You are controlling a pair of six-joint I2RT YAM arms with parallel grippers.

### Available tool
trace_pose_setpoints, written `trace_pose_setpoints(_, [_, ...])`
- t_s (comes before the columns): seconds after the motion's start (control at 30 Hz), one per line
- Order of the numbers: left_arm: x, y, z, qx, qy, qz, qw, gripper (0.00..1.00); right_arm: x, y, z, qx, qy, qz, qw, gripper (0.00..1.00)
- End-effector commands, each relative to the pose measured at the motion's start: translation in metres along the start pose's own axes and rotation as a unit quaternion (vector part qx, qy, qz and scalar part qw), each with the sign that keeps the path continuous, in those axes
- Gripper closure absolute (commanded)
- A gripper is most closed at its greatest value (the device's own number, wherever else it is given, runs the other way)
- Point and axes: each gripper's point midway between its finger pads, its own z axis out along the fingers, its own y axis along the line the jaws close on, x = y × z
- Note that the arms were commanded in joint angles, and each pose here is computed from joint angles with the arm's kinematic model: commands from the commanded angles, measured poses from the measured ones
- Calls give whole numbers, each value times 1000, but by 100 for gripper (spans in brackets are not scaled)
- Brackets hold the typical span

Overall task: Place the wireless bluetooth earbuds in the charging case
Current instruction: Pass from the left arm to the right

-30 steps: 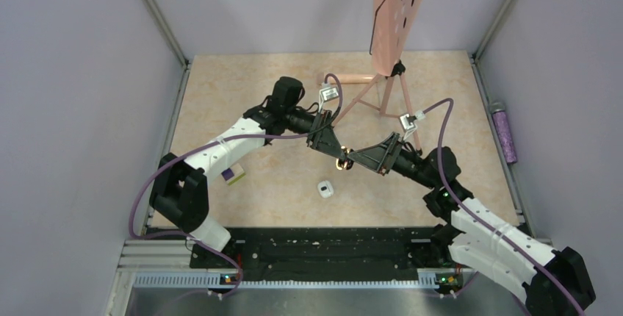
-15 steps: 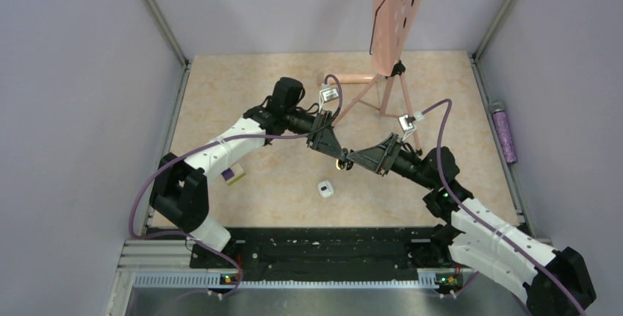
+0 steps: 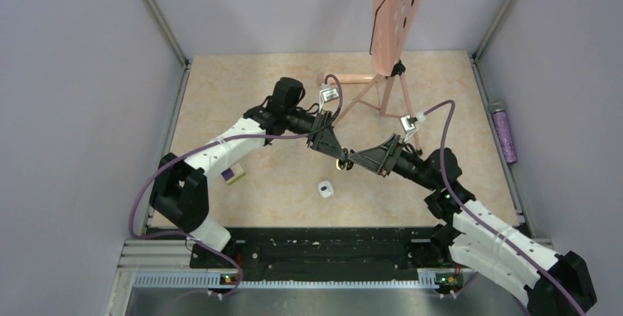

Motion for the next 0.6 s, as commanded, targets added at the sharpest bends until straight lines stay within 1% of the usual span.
trace_pose_setpoints(0.0, [-11, -12, 0, 13, -3, 38, 999, 100, -5, 14, -1, -18, -8, -15, 1000, 60])
trace_pose_setpoints(0.47, [-12, -12, -1, 12, -4, 39, 999, 100, 1, 9, -2, -14, 1, -14, 1000, 60])
trace_pose_setpoints(0.57, [-13, -12, -1, 11, -4, 38, 999, 100, 1, 7, -2, -11, 3, -14, 1000, 62])
